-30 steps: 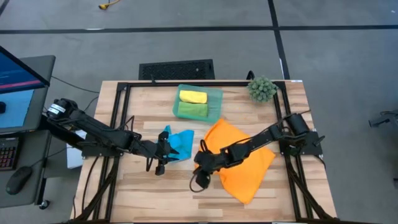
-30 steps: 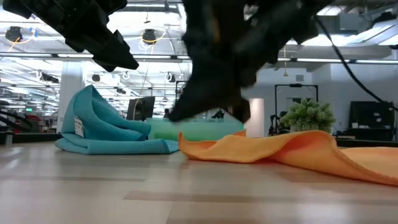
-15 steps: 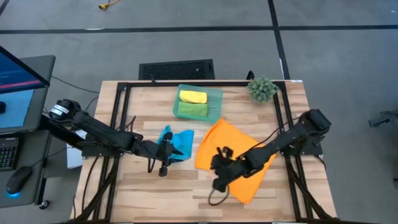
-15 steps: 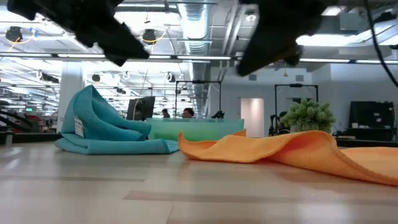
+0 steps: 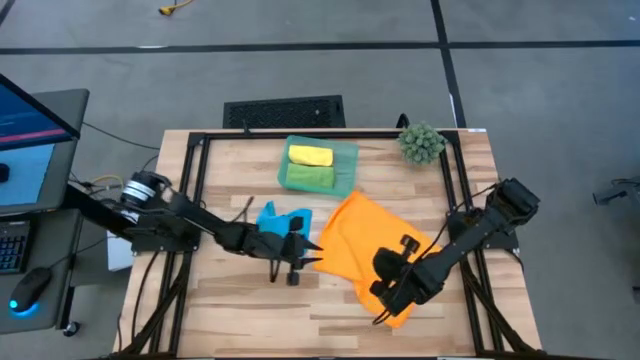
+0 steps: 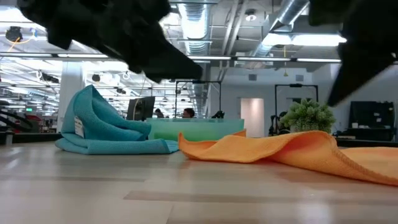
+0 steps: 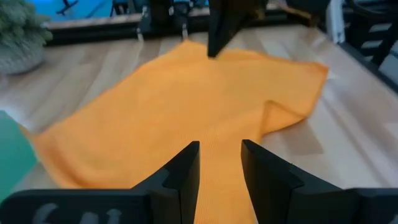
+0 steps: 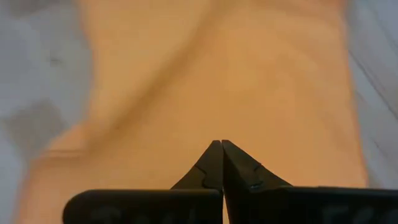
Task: Roll microfiber towels into tight, uniform cylinder then place into a basket
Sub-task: Roll the orange microfiber cloth
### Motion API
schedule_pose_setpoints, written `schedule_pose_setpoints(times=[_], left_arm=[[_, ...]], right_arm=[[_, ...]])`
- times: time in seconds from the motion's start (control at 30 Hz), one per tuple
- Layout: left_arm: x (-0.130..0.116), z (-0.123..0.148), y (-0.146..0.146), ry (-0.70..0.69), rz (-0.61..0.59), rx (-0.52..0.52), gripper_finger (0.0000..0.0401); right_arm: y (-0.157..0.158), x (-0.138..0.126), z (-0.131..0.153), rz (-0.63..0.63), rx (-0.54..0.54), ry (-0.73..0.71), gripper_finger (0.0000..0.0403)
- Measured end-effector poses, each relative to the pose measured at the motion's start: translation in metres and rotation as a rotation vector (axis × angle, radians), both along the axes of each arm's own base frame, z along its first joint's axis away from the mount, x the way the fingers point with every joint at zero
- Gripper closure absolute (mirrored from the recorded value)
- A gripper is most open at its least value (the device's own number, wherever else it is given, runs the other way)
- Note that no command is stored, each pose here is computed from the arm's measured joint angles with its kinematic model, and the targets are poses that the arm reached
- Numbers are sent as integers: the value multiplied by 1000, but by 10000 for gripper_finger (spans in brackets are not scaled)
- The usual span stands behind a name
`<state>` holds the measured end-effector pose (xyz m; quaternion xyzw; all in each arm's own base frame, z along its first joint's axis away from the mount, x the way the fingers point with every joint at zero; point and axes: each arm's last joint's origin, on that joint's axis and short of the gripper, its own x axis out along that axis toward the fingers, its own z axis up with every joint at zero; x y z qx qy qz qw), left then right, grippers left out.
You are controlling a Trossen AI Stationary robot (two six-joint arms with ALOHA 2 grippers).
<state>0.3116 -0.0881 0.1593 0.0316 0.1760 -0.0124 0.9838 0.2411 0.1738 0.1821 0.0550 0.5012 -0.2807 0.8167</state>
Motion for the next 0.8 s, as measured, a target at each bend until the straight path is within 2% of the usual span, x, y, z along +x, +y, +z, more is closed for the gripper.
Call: schedule_pose_setpoints(times=[0.17, 0.3, 0.53, 0.8], left_arm=[[21, -19, 1, 49, 20, 11, 291], [28, -34, 6, 97, 38, 16, 291], [37, -47, 17, 128, 95, -44, 291], [34, -55, 22, 220, 90, -60, 291]], right_arm=[[-6, -14, -18, -128, 21, 15, 388], [-9, -18, -30, -132, 40, 7, 391], [-10, -14, -34, -136, 76, -26, 385], [-9, -12, -34, -138, 100, -29, 388]])
